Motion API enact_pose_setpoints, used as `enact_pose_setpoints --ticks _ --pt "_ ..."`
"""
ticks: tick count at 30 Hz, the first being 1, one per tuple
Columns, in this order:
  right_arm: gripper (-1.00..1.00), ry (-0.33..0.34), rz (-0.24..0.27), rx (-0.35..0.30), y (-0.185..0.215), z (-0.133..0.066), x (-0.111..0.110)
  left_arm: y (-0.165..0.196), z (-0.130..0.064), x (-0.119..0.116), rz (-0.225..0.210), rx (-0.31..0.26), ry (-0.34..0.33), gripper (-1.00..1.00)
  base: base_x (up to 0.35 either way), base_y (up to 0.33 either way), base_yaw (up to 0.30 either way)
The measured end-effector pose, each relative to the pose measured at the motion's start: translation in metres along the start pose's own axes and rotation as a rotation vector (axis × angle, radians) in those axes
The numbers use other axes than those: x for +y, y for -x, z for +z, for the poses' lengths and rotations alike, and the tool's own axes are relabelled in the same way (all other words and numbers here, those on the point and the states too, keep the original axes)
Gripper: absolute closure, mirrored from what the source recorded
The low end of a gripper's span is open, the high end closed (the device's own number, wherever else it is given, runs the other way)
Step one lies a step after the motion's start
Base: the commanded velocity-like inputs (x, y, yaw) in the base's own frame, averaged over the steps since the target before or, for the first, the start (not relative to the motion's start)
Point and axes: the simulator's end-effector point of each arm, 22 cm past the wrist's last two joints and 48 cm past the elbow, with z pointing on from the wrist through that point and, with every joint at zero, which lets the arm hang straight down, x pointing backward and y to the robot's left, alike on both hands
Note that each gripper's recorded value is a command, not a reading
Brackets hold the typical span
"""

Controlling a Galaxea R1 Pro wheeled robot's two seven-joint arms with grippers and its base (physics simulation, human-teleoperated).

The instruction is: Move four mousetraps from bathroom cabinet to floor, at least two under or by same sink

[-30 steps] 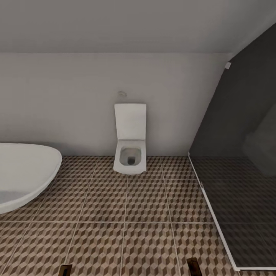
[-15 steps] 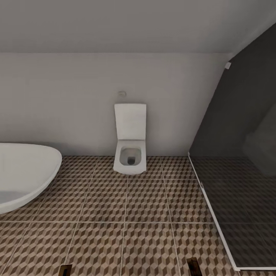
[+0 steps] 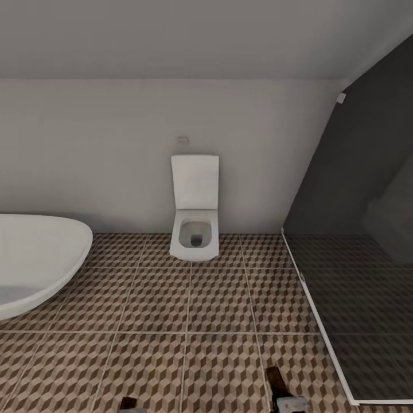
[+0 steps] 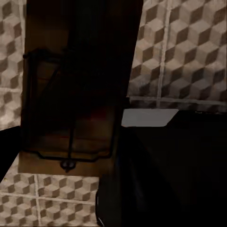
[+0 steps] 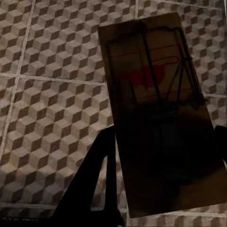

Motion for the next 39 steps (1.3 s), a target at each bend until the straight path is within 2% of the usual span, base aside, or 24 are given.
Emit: enact_pose_setpoints --ticks 3,5,7,12,17,21,23,26,28,34,39 --pt "1.0 0.023 -0.006 0.002 0.052 0.014 0.014 0.045 -0.018 -0.039 0.046 0.067 -0.097 1.0 0.0 0.0 0.0" --pt "1.0 0.034 0.001 -0.025 0.089 0.019 0.02 0.086 -0.028 -0.046 0.058 0.058 -0.106 1.0 0.0 0.0 0.0" --pt "1.0 0.042 0.007 -0.062 0.135 0.024 0.027 0.155 -0.039 -0.04 0.056 0.0 -0.06 1.0 0.0 0.0 0.0" --pt "1.0 0.019 0.02 -0.087 0.201 0.036 0.038 0.233 -0.049 -0.014 0.045 -0.053 0.035 1.0 0.0 0.0 0.0" --pt "1.0 -0.001 0.02 -0.082 0.211 0.041 0.037 0.253 -0.051 -0.005 0.034 -0.079 0.056 1.0 0.0 0.0 0.0" --pt "1.0 -0.006 0.018 -0.081 0.213 0.043 0.035 0.245 -0.032 0.013 -0.019 -0.135 0.062 1.0 0.0 0.0 0.0" --pt "1.0 -0.008 0.017 -0.081 0.213 0.043 0.034 0.239 -0.02 0.014 -0.052 -0.196 0.009 1.0 0.0 0.0 0.0" --pt "1.0 -0.008 0.017 -0.081 0.213 0.043 0.034 0.233 -0.012 0.01 -0.06 -0.257 -0.072 1.0 0.0 0.0 0.0" --pt "1.0 -0.009 0.017 -0.081 0.213 0.043 0.034 0.235 -0.012 0.011 -0.061 -0.297 -0.1 1.0 0.0 0.0 0.0" --pt "1.0 -0.009 0.017 -0.082 0.213 0.043 0.034 0.25 -0.017 0.016 -0.063 -0.379 -0.114 1.0 0.0 0.0 0.0" --pt "1.0 -0.011 0.016 -0.087 0.214 0.043 0.032 0.273 -0.027 0.009 -0.065 -0.45 -0.136 1.0 0.0 0.0 0.0"
